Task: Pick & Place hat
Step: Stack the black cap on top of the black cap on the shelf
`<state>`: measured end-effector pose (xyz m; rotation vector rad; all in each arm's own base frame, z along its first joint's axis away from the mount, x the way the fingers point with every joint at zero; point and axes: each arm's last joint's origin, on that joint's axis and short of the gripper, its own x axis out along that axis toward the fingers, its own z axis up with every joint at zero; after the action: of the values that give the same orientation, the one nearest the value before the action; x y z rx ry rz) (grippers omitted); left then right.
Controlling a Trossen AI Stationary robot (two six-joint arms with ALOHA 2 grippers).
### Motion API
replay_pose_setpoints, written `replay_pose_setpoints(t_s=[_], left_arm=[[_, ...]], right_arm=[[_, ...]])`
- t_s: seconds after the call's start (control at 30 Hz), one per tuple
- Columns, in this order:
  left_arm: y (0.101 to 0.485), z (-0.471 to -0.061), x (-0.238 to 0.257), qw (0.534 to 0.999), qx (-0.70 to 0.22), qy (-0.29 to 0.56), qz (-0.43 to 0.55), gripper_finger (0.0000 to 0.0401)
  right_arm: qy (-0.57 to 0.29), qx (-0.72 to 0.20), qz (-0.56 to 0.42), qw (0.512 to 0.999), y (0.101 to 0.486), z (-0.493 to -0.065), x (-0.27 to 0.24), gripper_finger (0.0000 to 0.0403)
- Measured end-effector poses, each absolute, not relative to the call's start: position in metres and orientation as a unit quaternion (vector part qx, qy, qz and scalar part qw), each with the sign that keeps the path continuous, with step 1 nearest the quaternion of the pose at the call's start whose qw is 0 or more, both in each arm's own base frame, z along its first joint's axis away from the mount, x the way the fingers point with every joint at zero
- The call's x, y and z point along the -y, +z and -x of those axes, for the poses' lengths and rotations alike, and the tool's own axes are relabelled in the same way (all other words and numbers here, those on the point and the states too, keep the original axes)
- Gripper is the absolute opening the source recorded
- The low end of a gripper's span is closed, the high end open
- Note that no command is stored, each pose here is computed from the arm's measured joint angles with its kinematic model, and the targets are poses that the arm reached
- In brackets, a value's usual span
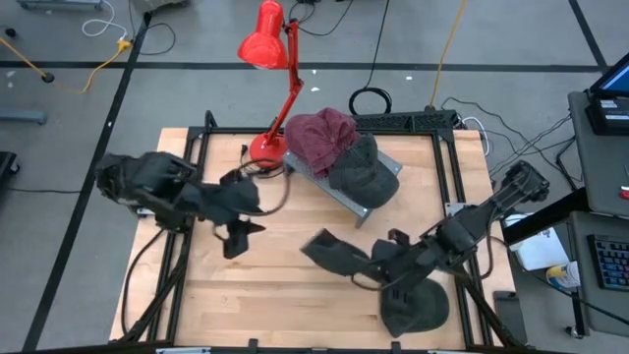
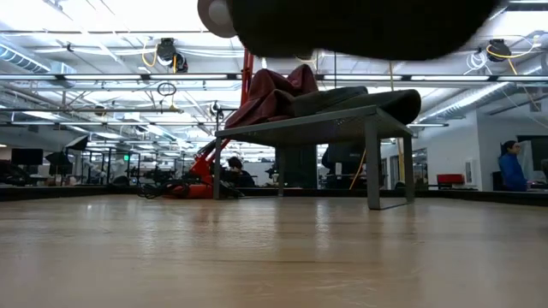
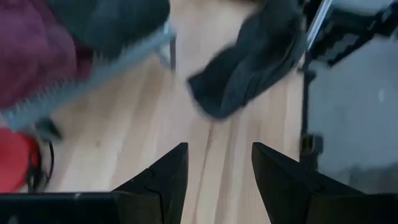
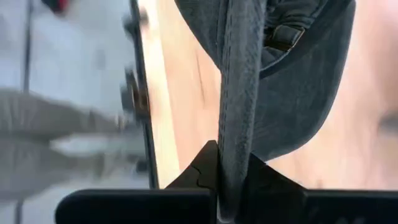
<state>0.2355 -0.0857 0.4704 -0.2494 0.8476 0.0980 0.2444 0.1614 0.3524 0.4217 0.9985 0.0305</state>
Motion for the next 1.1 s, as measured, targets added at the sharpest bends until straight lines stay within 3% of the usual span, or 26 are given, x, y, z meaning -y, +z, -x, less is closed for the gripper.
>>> replay_pose_setpoints(t_s=[0.27, 0.53, 0.83, 1.1], left_arm=[[0.499, -0.194, 0.09, 0.945, -0.307, 0.051, 0.098, 0.0182], [0.515, -0.155, 0.099, 0.966, -0.245, 0.035, 0.075, 0.0182], [0.522, -0.126, 0.108, 0.98, -0.193, 0.036, 0.043, 0.0182], [0.515, -0.114, 0.119, 0.984, -0.168, 0.047, 0.035, 0.0182]], right_arm=[[0.021, -0.297, -0.146, 0.943, 0.384, -0.254, -0.158, 0.0005], [0.061, -0.14, -0.109, 0.982, 0.419, -0.263, -0.153, 0.0005], [0.125, 0.008, -0.096, 0.987, 0.453, -0.269, -0.14, 0.0006], [0.191, 0.087, -0.079, 0.974, 0.468, -0.275, -0.126, 0.0007]])
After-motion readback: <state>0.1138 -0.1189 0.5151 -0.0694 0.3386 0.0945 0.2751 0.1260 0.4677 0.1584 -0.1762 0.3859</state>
